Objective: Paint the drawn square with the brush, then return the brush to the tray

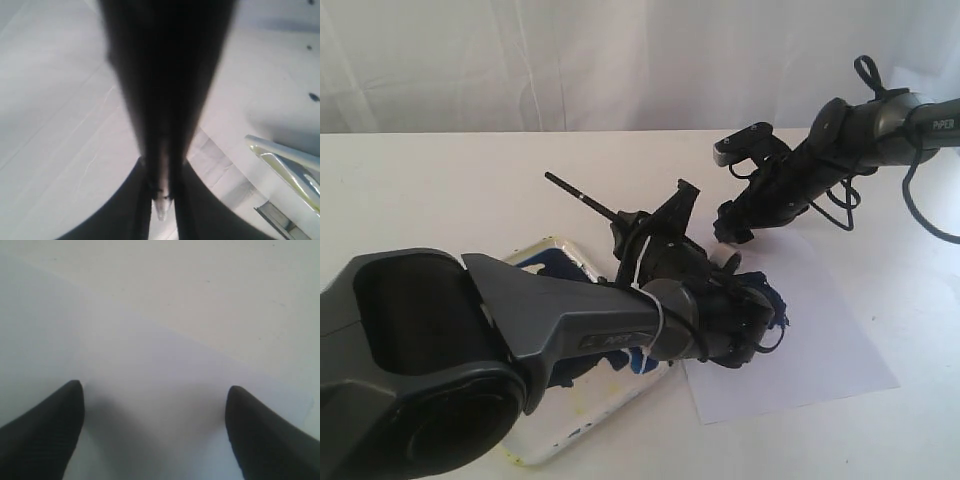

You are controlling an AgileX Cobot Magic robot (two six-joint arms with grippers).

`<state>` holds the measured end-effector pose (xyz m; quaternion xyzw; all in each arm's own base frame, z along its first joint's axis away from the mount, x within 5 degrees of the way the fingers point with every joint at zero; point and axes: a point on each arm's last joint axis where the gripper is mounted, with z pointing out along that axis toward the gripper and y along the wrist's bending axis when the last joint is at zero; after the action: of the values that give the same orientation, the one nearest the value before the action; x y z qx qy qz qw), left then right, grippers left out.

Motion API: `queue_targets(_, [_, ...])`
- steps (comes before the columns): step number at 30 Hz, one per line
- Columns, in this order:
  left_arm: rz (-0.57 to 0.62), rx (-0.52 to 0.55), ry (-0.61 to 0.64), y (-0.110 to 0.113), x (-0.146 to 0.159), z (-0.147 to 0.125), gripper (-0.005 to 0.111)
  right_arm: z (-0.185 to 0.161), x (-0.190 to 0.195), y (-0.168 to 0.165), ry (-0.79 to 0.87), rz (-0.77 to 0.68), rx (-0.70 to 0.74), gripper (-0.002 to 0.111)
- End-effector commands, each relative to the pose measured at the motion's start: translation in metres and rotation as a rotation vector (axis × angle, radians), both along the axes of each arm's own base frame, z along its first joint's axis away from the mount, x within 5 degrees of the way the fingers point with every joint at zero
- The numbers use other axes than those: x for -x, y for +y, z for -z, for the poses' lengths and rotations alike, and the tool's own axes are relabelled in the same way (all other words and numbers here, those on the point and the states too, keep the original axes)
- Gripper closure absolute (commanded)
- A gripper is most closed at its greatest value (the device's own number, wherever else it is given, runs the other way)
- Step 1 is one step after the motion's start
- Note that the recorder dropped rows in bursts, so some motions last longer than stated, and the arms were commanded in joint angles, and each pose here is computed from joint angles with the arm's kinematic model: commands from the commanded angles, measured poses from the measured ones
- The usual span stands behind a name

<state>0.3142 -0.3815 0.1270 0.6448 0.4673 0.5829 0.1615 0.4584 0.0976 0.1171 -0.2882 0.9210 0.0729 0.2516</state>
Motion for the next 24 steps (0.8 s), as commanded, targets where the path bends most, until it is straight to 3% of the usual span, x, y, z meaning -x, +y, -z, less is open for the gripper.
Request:
queue_targets(1, [0.019,0.033,0.009,-0.006,0.005,0.000,0.107,0.019,0.005,-0.002,0.061,-0.020,0.028,0.035])
queue_targets(13, [-0.133,-0.018,-0.009,0.028,-0.025,-0.002,0.107,0.019,0.005,-0.002,0.063,-0.021,0.028,0.035])
queue_targets(18, [-0.062,0.010,0.058,0.009,-0.005,0.005,0.107,0.019,0.005,-0.002,0.063,-0.021,0.028,0.035])
queue_targets(24, [-0.019,-0.006,0.052,-0.002,0.006,0.009,0.107,0.019,0.005,-0.002,0.063,-0.021,0.028,0.035])
